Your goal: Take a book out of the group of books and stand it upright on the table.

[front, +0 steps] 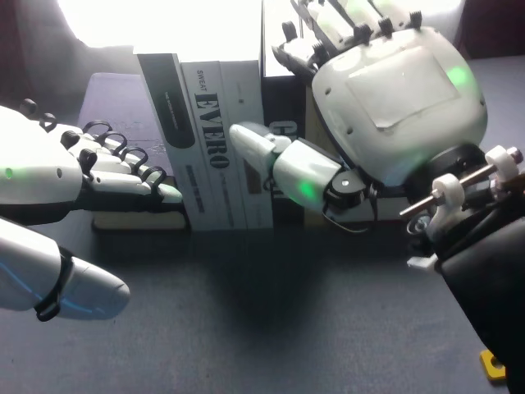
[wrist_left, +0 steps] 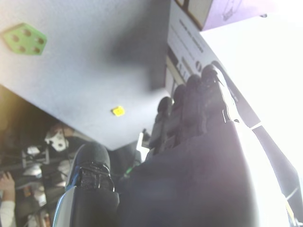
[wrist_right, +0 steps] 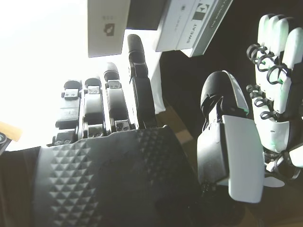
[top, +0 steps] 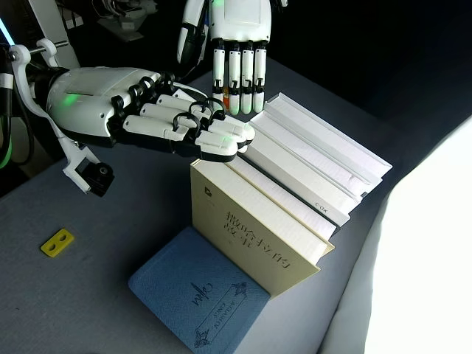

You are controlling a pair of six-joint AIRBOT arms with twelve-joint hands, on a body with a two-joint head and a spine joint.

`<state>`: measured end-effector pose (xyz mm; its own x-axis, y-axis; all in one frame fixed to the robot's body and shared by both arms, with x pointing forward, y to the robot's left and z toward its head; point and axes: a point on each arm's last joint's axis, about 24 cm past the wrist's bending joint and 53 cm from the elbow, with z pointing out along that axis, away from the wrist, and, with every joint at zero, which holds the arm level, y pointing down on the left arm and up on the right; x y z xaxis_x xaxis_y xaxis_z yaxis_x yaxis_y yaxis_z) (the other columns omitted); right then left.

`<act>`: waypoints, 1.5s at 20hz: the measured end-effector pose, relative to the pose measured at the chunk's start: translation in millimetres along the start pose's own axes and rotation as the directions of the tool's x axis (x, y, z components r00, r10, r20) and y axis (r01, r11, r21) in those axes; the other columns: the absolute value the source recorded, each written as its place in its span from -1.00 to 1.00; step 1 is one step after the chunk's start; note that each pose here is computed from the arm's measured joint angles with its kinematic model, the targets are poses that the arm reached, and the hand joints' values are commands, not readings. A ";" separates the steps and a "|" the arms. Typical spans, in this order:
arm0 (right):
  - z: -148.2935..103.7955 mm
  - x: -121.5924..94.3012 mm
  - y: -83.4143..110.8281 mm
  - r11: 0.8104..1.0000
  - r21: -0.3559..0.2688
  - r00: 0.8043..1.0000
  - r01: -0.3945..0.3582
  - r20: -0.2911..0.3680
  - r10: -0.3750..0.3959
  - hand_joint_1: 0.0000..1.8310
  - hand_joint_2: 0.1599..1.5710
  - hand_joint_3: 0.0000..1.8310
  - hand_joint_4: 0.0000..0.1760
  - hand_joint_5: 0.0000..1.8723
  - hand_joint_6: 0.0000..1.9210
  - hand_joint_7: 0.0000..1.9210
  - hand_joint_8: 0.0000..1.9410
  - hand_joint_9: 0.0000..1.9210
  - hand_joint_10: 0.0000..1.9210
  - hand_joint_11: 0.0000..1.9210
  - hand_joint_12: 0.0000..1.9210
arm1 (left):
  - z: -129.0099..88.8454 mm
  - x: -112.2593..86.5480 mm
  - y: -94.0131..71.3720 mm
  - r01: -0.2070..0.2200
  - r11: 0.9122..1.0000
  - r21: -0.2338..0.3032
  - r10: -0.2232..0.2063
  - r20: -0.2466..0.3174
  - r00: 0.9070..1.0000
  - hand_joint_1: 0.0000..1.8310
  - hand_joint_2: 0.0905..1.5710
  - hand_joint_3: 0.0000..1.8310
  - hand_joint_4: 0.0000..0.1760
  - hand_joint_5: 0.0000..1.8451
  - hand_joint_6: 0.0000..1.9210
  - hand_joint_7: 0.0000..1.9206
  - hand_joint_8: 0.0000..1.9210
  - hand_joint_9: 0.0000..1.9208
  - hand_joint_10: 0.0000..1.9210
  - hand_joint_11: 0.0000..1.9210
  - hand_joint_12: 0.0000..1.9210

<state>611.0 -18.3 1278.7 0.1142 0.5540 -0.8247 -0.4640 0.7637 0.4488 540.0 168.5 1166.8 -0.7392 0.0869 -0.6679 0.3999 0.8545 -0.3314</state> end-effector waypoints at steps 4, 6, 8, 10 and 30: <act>-2.6 3.2 -3.9 1.000 0.002 1.000 0.015 -0.007 -0.015 -1.00 0.42 -1.00 -0.86 -0.38 -0.99 -0.86 -1.00 -0.98 -1.00 -1.00 -1.00 | 0.0 0.0 0.0 0.000 1.000 0.000 0.000 0.000 1.000 -1.00 0.60 -1.00 -0.67 -1.00 -1.00 -1.00 -1.00 -1.00 -1.00 -1.00 -1.00; -4.1 1.9 -4.8 1.000 0.002 1.000 0.020 -0.009 -0.020 -1.00 0.43 -1.00 -0.97 -0.33 -0.97 -0.83 -0.99 -0.96 -0.99 -0.98 -0.99 | 0.0 0.0 0.0 0.000 1.000 0.000 0.000 0.000 1.000 -1.00 0.61 -1.00 -0.73 -0.99 -1.00 -0.98 -0.99 -0.99 -1.00 -1.00 -1.00; -11.8 1.5 -4.2 1.000 -0.002 0.999 0.026 -0.022 -0.026 -1.00 0.43 -1.00 -1.00 -0.24 -0.94 -0.82 -0.99 -0.97 -1.00 -0.99 -0.99 | 0.0 -0.1 -0.1 0.000 1.000 0.000 0.000 0.000 1.000 -1.00 0.62 -1.00 -0.70 -1.00 -1.00 -0.98 -0.99 -1.00 -1.00 -1.00 -1.00; -19.5 2.3 2.1 0.999 -0.022 0.999 0.039 -0.033 -0.040 -1.00 0.44 -0.99 -1.00 -0.24 -0.95 -0.82 -0.99 -0.97 -1.00 -1.00 -1.00 | 0.0 0.1 -0.2 0.000 1.000 0.000 0.000 0.000 1.000 -1.00 0.62 -1.00 -0.72 -1.00 -1.00 -0.99 -1.00 -1.00 -1.00 -1.00 -1.00; -92.9 15.6 26.7 0.981 -0.111 0.967 0.156 -0.185 -0.175 -1.00 0.45 -1.00 -1.00 -0.21 -0.98 -0.83 -1.00 -0.96 -1.00 -0.99 -0.99 | 0.2 1.2 -3.2 -0.006 1.000 0.005 0.006 -0.002 1.000 -1.00 0.61 -1.00 -0.55 -1.00 -1.00 -0.99 -1.00 -1.00 -1.00 -1.00 -1.00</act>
<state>518.8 -20.1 1245.8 0.0289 0.3405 -0.9398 -0.5353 0.7993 0.2731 538.0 165.8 1166.9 -0.7379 0.0927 -0.6685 0.4066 0.8516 -0.3308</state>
